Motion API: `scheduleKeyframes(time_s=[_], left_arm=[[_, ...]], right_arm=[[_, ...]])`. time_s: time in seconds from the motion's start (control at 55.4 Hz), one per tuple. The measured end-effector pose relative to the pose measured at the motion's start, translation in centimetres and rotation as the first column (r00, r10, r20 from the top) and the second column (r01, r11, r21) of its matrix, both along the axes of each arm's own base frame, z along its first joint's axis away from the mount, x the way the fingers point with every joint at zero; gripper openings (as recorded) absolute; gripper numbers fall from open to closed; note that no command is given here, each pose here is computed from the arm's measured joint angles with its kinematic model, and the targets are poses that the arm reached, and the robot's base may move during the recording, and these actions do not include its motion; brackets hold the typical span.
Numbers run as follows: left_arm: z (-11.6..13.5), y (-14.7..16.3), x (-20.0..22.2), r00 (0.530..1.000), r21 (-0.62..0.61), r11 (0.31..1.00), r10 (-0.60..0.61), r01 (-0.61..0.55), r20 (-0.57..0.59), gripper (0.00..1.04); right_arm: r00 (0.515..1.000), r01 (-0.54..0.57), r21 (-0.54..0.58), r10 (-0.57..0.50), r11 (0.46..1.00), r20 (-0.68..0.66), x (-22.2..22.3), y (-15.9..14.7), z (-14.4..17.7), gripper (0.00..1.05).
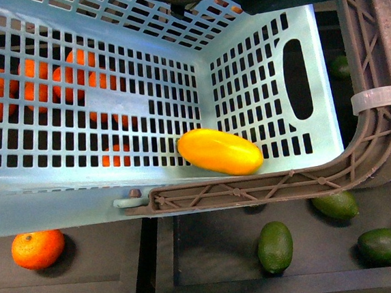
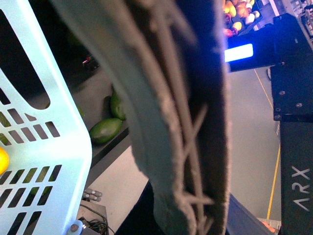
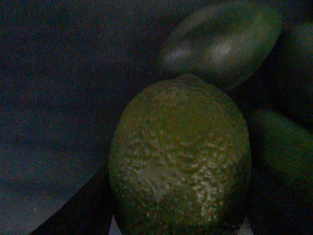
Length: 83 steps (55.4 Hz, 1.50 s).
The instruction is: Pick mango and avocado into basket
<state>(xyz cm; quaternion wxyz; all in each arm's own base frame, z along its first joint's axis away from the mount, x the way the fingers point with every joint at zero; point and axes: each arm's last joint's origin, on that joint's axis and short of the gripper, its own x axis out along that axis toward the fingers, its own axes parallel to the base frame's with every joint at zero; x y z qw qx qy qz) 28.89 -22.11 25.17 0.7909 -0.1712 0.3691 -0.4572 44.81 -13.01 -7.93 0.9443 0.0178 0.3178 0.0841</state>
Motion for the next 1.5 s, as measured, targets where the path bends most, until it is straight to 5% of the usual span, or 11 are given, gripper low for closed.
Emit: scheduleKeyframes(time_s=[0.361, 0.523, 0.757, 1.497], left_arm=[[0.0, 0.0, 0.0, 1.0, 0.0, 1.0, 0.0, 0.0, -0.001, 0.09], [0.0, 0.0, 0.0, 1.0, 0.0, 1.0, 0.0, 0.0, -0.001, 0.09], [0.0, 0.0, 0.0, 1.0, -0.001, 1.0, -0.001, 0.001, -0.001, 0.09], [0.0, 0.0, 0.0, 1.0, -0.001, 1.0, -0.002, 0.002, -0.001, 0.09]], right_arm=[[0.968, 0.046, 0.201, -0.093, 0.978, 0.233, -1.4, 1.2, 11.5, 0.64], [0.956, -0.082, 0.308, -0.013, 0.948, 0.294, -3.8, 4.8, 17.5, 0.64], [0.908, -0.321, 0.317, 0.194, 0.893, 0.371, -6.9, 11.5, 23.1, 0.64], [0.843, -0.525, 0.343, 0.422, 0.779, 0.333, -8.7, 19.9, 22.1, 0.64]])
